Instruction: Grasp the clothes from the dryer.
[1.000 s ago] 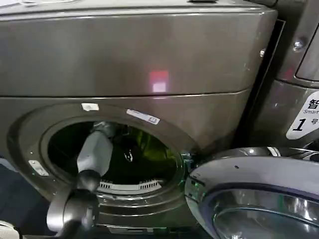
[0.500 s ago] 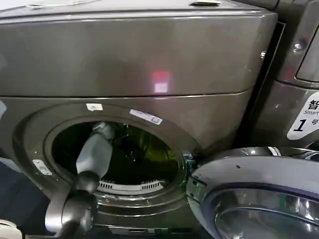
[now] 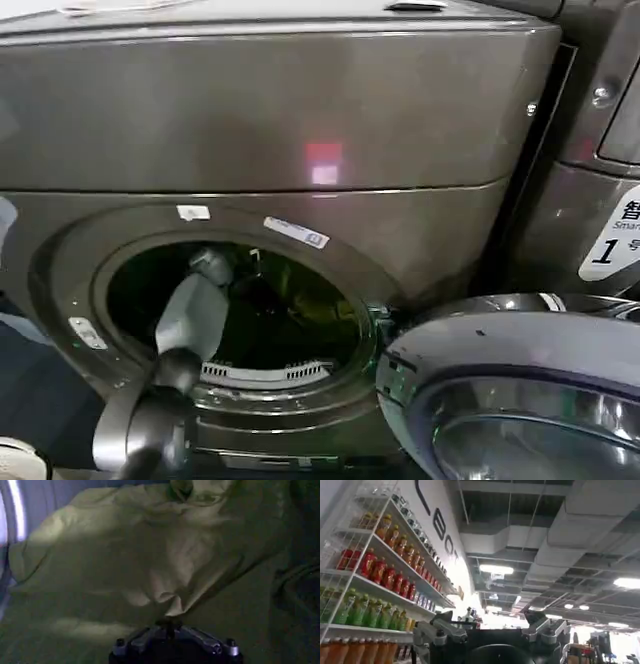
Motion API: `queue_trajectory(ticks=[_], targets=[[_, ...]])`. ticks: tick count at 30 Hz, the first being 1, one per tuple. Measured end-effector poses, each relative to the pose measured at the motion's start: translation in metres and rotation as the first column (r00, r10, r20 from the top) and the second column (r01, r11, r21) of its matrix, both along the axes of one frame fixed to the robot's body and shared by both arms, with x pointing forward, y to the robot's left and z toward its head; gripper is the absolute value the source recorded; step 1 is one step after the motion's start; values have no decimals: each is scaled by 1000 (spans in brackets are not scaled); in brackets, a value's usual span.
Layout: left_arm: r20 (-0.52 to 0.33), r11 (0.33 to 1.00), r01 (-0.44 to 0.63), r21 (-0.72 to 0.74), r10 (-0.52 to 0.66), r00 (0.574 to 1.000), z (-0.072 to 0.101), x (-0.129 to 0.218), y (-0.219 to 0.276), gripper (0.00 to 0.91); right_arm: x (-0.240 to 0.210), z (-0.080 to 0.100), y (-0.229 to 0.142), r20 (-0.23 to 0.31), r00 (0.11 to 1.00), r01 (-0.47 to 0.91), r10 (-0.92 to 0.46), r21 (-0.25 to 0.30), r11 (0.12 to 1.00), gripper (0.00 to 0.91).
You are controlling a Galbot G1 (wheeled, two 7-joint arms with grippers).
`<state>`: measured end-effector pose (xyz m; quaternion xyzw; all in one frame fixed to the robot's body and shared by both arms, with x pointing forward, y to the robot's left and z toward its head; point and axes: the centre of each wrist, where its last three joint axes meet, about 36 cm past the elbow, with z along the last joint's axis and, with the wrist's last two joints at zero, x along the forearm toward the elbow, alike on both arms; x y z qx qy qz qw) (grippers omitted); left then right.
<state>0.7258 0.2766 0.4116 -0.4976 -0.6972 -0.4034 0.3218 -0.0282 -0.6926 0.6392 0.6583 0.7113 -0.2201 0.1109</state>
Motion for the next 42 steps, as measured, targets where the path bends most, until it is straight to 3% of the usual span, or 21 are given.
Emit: queue_trajectory(ticks=[4,8,13,17,23,29,35,42], targets=[[89,992,-93,-90,101,991,-3,-6,-10,0,3,-2,1,-1,1000,0,0,6,1000,907],[183,960,-196,-199,233,955,2,-11,-24,0,3,-2,2,-1,1000,-1,1,3,1000,907],[287,886,-308,-347,413,864,16,-16,-40,0,5,-1,6,3,1000,7,-7,8,1000,907],[332,799,-381,-466,557,761,31,-19,-54,0,7,-2,9,17,1000,-4,4,11,1000,907],[306,628,-445,-638,738,602,54,-27,-75,0,3,0,10,26,1000,7,-7,-5,1000,907],[218,466,-485,-740,848,482,67,-31,-91,0,-4,2,9,28,999,36,-36,-10,999,907],[155,365,-507,-781,899,409,76,-33,-96,0,-10,2,9,31,998,62,-62,-10,998,907],[126,318,-521,-792,920,371,77,-33,-97,0,-12,2,11,35,997,74,-74,-2,997,907]])
